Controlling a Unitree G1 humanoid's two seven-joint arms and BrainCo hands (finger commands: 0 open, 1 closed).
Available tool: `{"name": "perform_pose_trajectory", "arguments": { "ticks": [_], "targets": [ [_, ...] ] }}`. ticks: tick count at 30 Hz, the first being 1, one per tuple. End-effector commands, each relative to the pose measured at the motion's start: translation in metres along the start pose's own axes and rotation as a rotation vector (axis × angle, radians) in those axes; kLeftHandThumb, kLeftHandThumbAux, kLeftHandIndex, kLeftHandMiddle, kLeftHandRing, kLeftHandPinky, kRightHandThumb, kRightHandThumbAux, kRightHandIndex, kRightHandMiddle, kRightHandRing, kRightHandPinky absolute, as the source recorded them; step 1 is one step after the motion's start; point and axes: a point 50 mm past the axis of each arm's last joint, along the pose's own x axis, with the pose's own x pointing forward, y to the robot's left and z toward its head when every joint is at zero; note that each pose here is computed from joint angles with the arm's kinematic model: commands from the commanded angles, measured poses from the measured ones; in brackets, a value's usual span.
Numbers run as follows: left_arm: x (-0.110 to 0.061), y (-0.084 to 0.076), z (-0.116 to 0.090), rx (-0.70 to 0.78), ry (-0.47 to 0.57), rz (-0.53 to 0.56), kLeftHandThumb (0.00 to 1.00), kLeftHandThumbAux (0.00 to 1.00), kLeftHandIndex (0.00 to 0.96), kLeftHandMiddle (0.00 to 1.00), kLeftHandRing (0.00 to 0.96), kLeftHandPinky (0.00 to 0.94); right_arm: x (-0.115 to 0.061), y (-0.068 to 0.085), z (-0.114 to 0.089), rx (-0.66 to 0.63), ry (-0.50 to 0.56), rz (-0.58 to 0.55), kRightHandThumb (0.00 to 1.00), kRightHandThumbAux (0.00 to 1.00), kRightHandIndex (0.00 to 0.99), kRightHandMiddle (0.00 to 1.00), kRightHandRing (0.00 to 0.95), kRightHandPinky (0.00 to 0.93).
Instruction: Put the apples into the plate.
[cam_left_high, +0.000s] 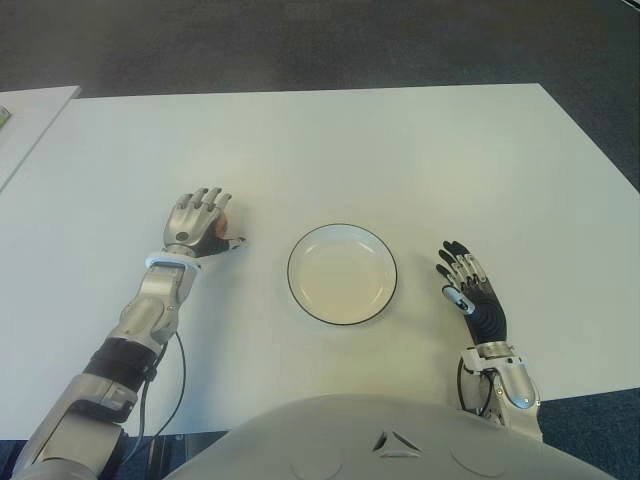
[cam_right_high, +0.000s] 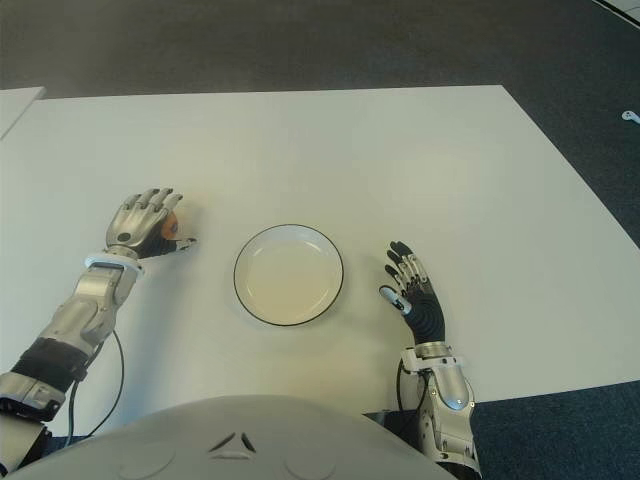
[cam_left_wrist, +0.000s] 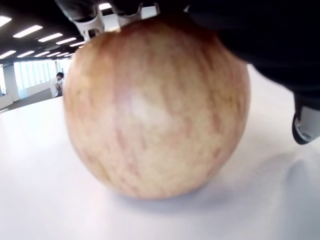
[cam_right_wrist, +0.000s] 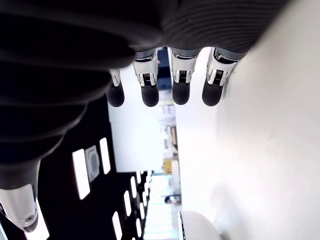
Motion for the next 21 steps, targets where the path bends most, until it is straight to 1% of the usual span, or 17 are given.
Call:
{"name": "perform_pose_trajectory", "arguments": {
  "ticks": [1,12,21],
  "targets": [
    [-0.003,-0.020,0.001,-0.012,0.008,-0.078,0.226,0.403,0.000,0.000,0.000,0.000,-0.013,-0.006,-0.018,0.042,0.120,-0.037,0.160,0.597,0.000,0.000,0.000,0.000],
    [-0.001,-0.032,-0.004,-0.024,0.024,-0.098,0.219,0.403,0.000,0.000,0.000,0.000,-0.015,-0.016,-0.016,0.020,0.123,-0.053,0.162,0.612,0.000,0.000,0.000,0.000],
    [-0.002,-0.037,-0.008,-0.017,0.041,-0.092,0.220,0.413,0.000,0.000,0.000,0.000,-0.018,-0.022,-0.014,0.029,0.110,-0.077,0.165,0.612,0.000,0.000,0.000,0.000]
  ]
}}
